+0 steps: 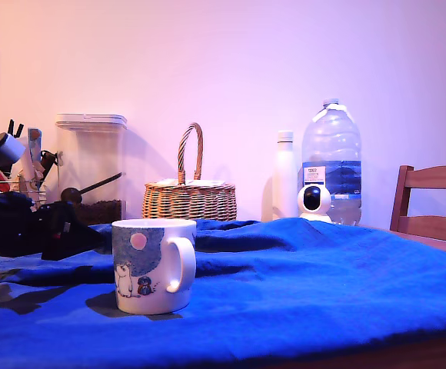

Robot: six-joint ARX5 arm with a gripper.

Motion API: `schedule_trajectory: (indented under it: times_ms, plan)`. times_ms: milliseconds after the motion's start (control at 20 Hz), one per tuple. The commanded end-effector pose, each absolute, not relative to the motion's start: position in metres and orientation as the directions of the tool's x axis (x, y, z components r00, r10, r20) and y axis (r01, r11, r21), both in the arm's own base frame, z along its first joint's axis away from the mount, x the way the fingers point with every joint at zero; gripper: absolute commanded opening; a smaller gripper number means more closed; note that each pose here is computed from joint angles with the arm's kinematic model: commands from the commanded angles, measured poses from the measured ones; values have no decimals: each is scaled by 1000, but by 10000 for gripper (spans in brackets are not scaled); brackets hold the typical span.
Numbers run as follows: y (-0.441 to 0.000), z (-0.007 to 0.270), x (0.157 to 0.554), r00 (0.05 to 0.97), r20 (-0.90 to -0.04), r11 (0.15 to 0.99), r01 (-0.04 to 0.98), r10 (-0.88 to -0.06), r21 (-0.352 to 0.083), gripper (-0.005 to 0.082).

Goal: Pick up the coffee capsules on the table and drop them inside the coffee cup

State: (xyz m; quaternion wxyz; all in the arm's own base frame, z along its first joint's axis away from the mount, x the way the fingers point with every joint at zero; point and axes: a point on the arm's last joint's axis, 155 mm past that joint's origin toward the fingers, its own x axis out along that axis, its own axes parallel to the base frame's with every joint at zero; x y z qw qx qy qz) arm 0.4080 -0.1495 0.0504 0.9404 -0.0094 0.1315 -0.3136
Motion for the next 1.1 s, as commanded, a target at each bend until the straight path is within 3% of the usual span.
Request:
schedule_trajectory:
  times_ms: [0, 300, 1050]
  plan:
    - [-151, 48, 410, 766, -242, 800, 592, -595, -94, 549]
    - [-154, 51, 413, 764, -237, 795, 602, -600, -74, 549]
    - [-177, 24, 451, 726, -287, 773, 628, -625, -95, 549]
